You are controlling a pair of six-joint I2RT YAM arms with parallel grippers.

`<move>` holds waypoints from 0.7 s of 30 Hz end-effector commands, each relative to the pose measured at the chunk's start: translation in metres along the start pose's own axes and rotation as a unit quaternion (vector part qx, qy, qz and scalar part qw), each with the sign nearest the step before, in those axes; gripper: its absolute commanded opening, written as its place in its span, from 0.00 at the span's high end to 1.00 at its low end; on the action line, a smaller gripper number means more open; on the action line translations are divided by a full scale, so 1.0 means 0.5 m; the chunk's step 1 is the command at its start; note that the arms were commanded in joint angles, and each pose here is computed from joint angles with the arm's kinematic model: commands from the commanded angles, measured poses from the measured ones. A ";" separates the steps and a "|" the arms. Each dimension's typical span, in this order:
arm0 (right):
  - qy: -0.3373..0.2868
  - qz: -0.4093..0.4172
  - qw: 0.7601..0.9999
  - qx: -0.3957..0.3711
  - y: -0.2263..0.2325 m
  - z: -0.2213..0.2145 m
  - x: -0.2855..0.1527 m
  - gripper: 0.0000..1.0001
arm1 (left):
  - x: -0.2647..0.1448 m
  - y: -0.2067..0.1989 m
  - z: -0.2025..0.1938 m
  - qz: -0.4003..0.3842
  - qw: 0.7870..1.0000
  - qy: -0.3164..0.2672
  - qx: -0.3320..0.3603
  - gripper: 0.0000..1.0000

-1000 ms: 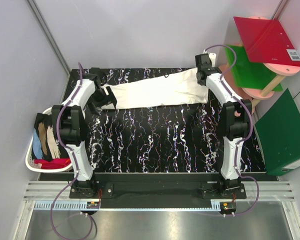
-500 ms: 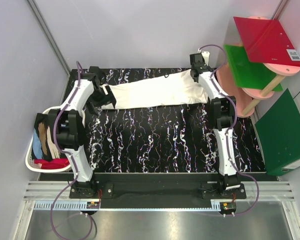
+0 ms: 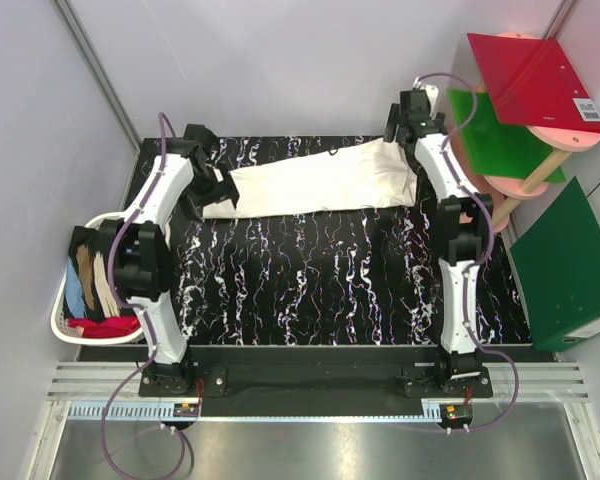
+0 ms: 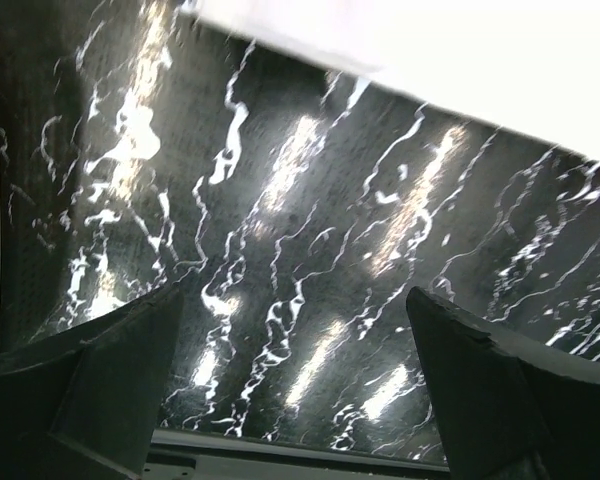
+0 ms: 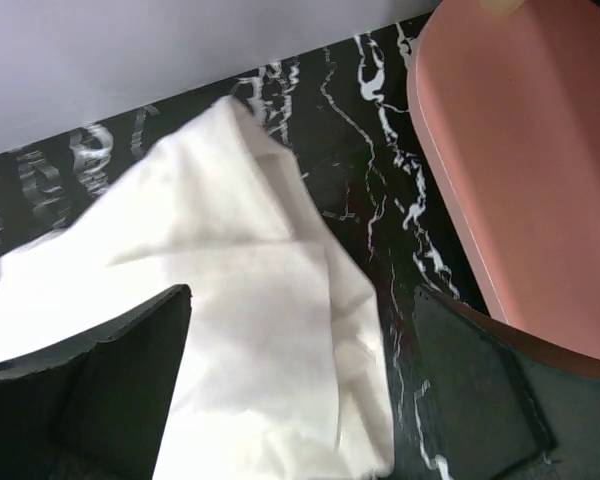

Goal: Fold and stack the t-shirts
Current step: Fold the other side of the tshirt into a rectangle

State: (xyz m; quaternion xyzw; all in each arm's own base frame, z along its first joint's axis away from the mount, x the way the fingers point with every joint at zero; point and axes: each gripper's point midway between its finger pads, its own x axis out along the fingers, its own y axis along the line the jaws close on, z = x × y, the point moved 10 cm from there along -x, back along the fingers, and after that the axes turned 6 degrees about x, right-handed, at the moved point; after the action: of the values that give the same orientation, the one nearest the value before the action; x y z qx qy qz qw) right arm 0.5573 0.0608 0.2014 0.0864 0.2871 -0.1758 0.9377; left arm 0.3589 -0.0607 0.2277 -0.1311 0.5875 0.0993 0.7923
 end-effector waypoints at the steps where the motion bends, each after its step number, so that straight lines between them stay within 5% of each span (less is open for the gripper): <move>1: -0.074 0.088 0.991 0.066 -0.013 0.147 -0.222 0.00 | 0.024 -0.029 0.068 -0.008 0.999 -0.039 -0.001 0.01; 6: -0.015 0.145 0.985 0.092 -0.054 0.097 -0.343 0.00 | 0.047 -0.059 0.155 -0.010 0.997 -0.079 -0.021 0.01; 11: 0.122 0.135 0.972 0.150 -0.110 -0.013 -0.396 0.00 | 0.108 -0.056 0.213 -0.024 0.995 -0.078 -0.061 0.01; 16: 0.243 0.095 0.909 0.326 -0.188 -0.142 -0.402 0.00 | 0.128 -0.031 0.220 -0.029 0.994 -0.066 -0.080 0.01; 21: 0.294 0.088 0.840 0.447 -0.192 -0.235 -0.395 0.01 | 0.137 0.007 0.221 -0.013 0.994 -0.073 -0.084 0.01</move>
State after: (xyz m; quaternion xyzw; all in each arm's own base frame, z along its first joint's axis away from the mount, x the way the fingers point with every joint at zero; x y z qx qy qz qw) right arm 0.3210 0.0391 0.2164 0.4365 0.4363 -0.1723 0.7677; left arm 0.4783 -0.0318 0.1742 -0.1910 0.5466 0.1463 0.8021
